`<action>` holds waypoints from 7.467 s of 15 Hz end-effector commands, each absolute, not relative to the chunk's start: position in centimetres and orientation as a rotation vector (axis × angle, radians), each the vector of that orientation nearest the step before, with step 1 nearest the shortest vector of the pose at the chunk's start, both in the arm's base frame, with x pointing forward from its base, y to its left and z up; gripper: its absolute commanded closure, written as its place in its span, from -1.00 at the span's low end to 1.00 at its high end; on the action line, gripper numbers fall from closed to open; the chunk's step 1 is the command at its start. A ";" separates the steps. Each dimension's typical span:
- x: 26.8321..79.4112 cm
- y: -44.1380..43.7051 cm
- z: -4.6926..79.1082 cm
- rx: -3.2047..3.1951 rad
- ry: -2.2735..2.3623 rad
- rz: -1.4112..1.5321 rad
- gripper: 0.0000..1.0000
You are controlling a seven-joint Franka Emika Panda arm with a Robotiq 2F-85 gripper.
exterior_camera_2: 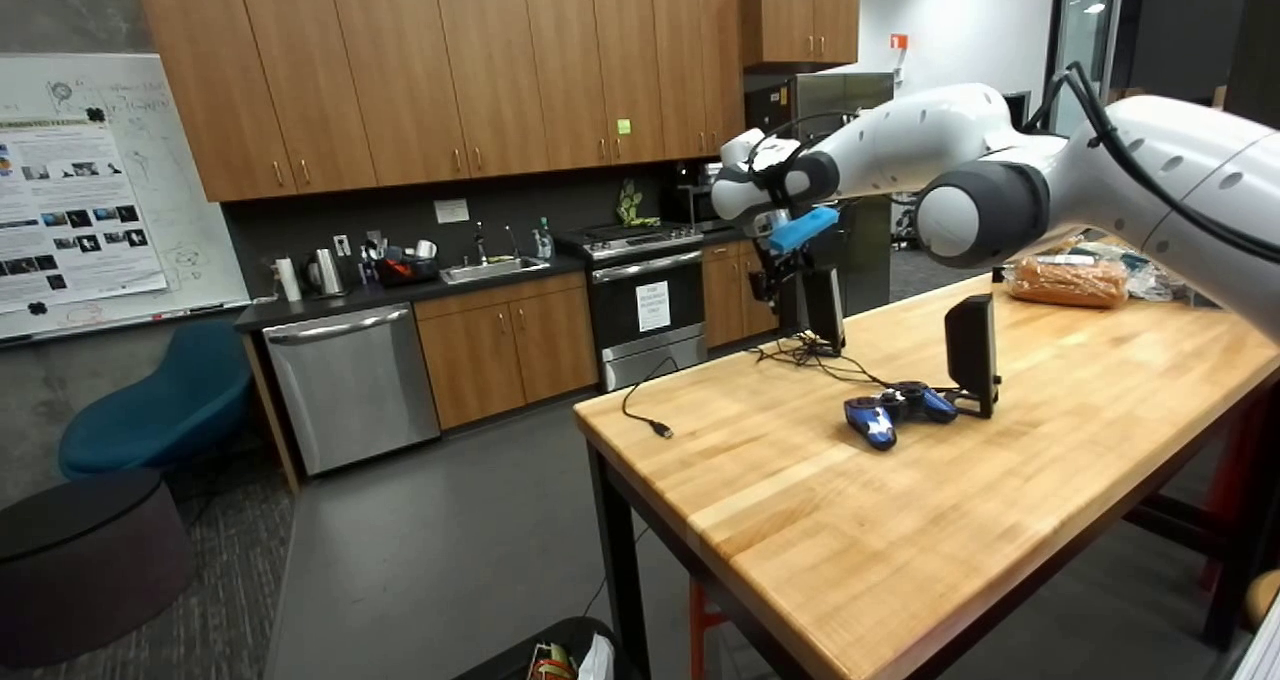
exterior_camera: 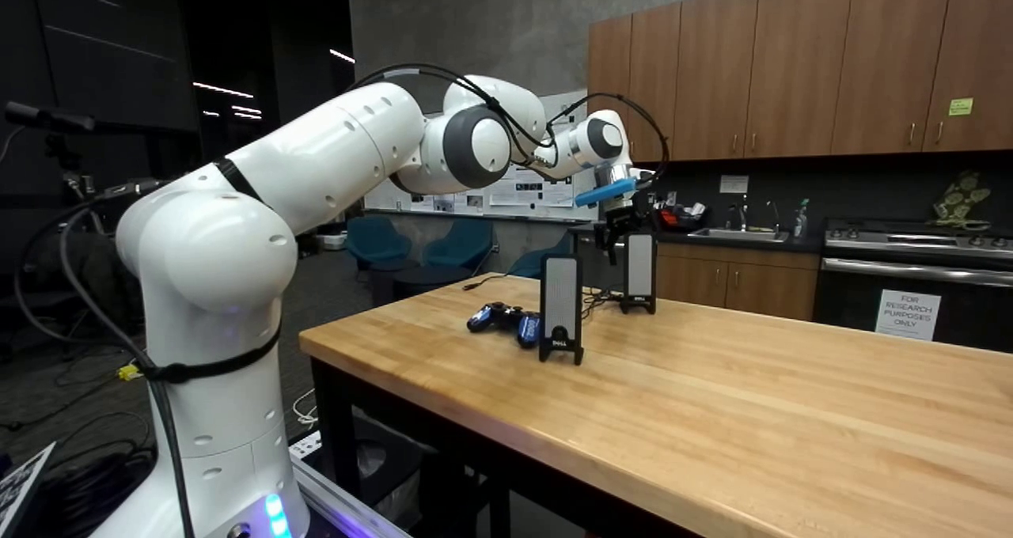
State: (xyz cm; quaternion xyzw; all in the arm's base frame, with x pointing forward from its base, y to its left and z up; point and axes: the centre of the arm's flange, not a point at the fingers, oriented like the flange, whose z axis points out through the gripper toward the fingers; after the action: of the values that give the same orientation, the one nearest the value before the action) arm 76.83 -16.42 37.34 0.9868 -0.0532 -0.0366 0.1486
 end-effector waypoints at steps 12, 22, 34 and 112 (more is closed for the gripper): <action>77.2 -20.4 36.0 2.832 -0.214 -0.270 -1.00; 74.8 -20.4 34.5 2.801 -0.197 -0.385 -1.00; 70.0 -22.9 33.3 2.750 -0.222 -0.491 -1.00; 84.1 -10.6 30.1 2.989 -0.344 0.113 -1.00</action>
State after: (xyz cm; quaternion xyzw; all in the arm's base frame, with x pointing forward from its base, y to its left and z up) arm 80.44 -9.98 30.09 0.9910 -0.1027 0.0396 0.0766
